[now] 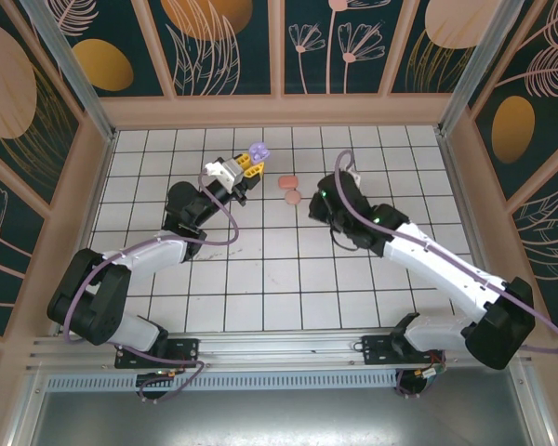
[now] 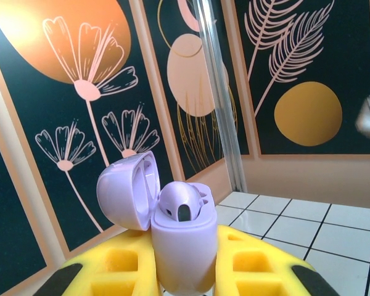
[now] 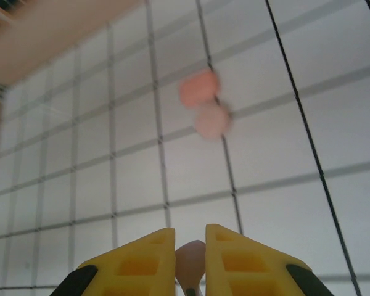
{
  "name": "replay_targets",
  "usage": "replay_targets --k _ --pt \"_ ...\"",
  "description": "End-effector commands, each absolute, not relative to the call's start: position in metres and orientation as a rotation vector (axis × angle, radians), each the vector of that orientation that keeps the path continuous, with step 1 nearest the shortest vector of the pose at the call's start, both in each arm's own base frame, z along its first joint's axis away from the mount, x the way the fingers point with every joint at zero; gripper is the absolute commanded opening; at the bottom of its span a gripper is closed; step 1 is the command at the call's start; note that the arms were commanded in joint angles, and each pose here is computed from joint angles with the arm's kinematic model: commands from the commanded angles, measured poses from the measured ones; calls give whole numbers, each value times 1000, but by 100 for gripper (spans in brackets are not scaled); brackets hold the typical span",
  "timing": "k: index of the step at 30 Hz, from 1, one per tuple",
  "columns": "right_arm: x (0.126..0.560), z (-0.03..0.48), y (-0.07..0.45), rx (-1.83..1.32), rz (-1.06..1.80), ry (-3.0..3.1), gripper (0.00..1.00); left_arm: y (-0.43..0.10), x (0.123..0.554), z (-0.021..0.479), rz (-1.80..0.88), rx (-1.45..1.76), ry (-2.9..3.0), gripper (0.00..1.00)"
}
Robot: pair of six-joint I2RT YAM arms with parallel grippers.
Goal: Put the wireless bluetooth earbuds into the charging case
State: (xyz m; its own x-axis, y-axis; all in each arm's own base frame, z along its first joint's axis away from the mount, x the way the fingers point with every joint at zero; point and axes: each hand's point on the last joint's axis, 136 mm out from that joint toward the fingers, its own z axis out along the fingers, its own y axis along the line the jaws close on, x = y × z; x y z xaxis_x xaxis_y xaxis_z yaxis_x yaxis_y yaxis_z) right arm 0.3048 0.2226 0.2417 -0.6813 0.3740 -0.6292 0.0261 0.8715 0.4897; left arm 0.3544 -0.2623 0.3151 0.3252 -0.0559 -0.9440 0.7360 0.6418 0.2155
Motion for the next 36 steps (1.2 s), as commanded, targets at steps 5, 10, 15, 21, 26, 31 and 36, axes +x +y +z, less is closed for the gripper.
replay_targets --k 5,10,15,21,26,31,36 --pt "353 357 238 93 634 1970 15 -269 357 333 -571 739 1071 0" --pt "364 410 254 -2 701 1837 15 -272 357 339 -579 754 1050 0" --pt "369 435 274 -97 758 1764 15 -279 359 342 -592 784 1042 0" --pt "369 439 293 -182 822 1731 14 -284 362 341 -597 809 1042 0" --pt "369 429 306 -233 851 1742 14 -287 363 341 -605 822 1041 0" --pt "367 421 314 -260 868 1749 13 -287 364 340 -603 827 1045 0" --pt "365 412 323 -276 879 1768 12 -287 365 340 -598 826 1046 0"
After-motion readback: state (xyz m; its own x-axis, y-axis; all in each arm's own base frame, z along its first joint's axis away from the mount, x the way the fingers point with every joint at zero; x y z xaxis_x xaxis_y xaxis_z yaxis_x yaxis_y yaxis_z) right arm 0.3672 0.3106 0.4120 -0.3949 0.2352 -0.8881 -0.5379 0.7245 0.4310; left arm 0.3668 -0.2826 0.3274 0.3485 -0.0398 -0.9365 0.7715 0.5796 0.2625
